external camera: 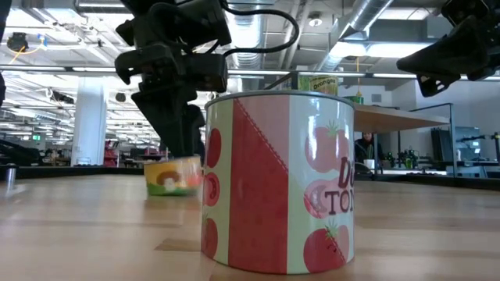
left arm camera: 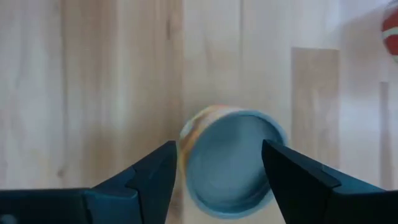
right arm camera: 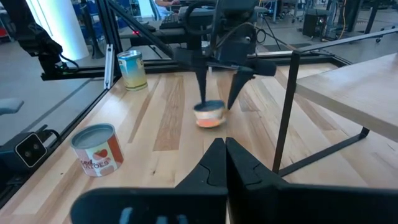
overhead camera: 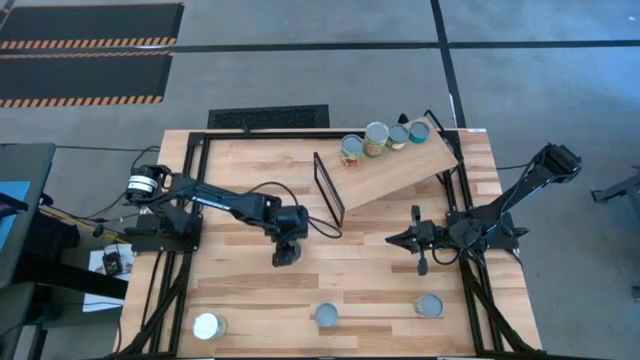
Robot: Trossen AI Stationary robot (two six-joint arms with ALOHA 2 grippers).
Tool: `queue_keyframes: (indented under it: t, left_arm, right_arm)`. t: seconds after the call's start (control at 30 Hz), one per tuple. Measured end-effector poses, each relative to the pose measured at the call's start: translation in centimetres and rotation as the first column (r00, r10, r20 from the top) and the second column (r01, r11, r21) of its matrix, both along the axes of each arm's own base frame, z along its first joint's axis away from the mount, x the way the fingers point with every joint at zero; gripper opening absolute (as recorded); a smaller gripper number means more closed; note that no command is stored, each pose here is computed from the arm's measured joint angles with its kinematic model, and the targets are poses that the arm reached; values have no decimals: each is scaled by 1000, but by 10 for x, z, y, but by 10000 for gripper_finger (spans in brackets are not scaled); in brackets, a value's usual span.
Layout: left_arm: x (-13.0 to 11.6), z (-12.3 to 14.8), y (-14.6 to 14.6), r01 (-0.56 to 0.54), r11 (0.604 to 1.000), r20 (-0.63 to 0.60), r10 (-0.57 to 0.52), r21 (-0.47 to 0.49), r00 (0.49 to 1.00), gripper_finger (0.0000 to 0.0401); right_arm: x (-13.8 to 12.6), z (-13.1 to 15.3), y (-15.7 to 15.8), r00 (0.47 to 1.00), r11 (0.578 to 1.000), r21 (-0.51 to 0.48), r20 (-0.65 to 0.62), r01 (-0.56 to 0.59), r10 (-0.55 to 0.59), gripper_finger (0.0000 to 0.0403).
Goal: Pick and place cans onto a shelf
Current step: Put the canned mushroom on the shelf
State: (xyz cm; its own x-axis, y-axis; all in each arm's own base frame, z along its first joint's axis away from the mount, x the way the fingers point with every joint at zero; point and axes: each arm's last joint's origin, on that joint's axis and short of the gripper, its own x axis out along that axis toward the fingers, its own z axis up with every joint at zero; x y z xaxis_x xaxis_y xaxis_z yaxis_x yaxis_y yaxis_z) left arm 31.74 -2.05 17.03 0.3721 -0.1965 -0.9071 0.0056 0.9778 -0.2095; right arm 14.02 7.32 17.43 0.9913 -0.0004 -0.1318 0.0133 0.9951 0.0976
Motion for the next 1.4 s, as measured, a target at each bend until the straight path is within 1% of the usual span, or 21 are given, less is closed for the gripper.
queue_keyframes:
  t: [0.17, 0.27, 0.37, 0.47, 0.57, 0.6, 0.67, 0.77, 0.9, 1.07, 1.13, 1.3, 1.4]
  left_arm:
    - [-1, 0, 6, 22, 999, -14, -22, 33, 1000, 222]
    - [-8, 4, 5, 39, 996, -40, -36, 76, 999, 201]
    - [-23, 12, 0, 59, 992, -33, -56, 109, 998, 158]
    - [-39, 22, -3, 45, 993, 30, -48, 113, 998, 102]
    - [-59, 26, -2, -20, 996, 131, 8, 91, 991, 44]
    - [-65, 24, -2, -43, 996, 165, 29, 79, 986, 26]
    - [-82, 13, 0, -90, 995, 179, 80, 50, 981, 8]
    - [-105, -12, 2, -161, 987, 165, 157, 13, 974, 6]
    - [-117, -33, 4, -220, 975, 185, 219, -13, 958, 1]
    - [-105, -37, 3, -198, 980, 285, 198, -26, 938, 0]
    - [-100, -39, 2, -186, 982, 307, 187, -35, 933, 0]
    - [-95, -53, 1, -182, 982, 270, 188, -46, 945, 0]
    - [-90, -58, 0, -184, 982, 281, 191, -52, 940, 0]
  right_arm:
    - [0, 0, 0, 1000, 1000, 0, 0, 0, 0, 5]
    - [0, 0, 0, 1000, 1000, 0, 0, 0, 0, 5]
    - [0, 0, 0, 1000, 1000, -2, -3, 0, 0, 6]
    - [0, 0, 0, 1000, 1000, -4, -5, 0, 0, 6]
    - [0, -1, 0, 1000, 1000, -6, -8, 1, -1, 6]
    - [0, -1, 0, 1000, 1000, -6, -8, 1, -1, 6]
    - [0, -1, 0, 1000, 1000, -6, -8, 1, -1, 6]
    - [0, -1, 0, 1000, 1000, -5, -7, 2, -2, 6]
    - [0, -1, 0, 1000, 1000, -3, -5, 3, -3, 6]
    - [0, 1, 0, 1000, 1000, 4, 8, 9, -9, 5]
    - [0, 2, 0, 1000, 1000, 12, 22, 9, -9, 4]
    - [2, 4, -3, 999, 999, 23, 39, 29, -29, 4]
    - [3, 5, -5, 998, 999, 26, 43, 43, -44, 4]
